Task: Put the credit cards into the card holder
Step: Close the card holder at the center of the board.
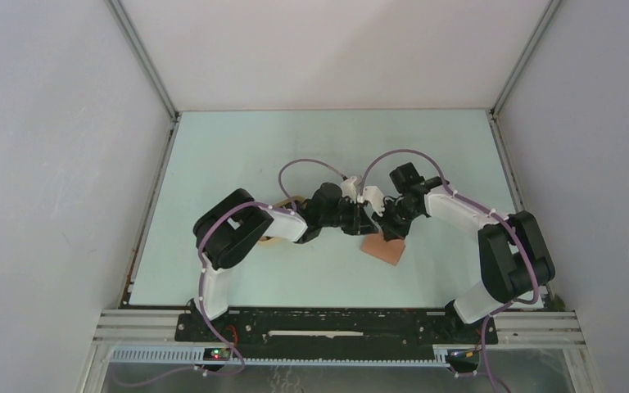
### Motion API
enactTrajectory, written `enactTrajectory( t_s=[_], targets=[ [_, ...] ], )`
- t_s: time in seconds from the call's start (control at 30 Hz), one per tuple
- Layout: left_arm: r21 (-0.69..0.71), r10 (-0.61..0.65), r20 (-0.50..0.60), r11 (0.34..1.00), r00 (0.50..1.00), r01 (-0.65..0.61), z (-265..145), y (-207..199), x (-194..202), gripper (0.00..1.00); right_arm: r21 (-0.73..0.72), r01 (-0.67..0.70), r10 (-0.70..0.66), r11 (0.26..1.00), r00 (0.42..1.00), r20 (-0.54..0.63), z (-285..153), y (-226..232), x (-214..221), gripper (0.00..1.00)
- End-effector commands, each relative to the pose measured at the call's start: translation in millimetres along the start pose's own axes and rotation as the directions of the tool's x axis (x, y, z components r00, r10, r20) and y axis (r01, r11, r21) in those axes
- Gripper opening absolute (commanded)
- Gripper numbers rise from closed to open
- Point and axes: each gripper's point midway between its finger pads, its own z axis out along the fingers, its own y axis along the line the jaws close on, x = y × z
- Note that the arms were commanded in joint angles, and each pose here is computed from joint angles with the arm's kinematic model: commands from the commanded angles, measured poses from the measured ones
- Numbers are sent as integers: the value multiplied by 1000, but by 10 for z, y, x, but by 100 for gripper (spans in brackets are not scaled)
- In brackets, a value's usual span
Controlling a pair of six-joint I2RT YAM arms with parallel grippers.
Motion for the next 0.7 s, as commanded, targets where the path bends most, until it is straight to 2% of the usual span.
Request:
enactTrajectory(
  t_s=[0.0, 0.67],
  targets=[
    [-15, -28, 18, 999, 999, 28, -44, 89, 15, 0, 18, 54, -54, 998, 998, 10, -27, 30, -52, 0],
    [-31, -44, 22, 999, 999, 45, -71, 116, 29, 0, 38, 145, -142, 989, 987, -74, 67, 113, 28, 0]
  ],
)
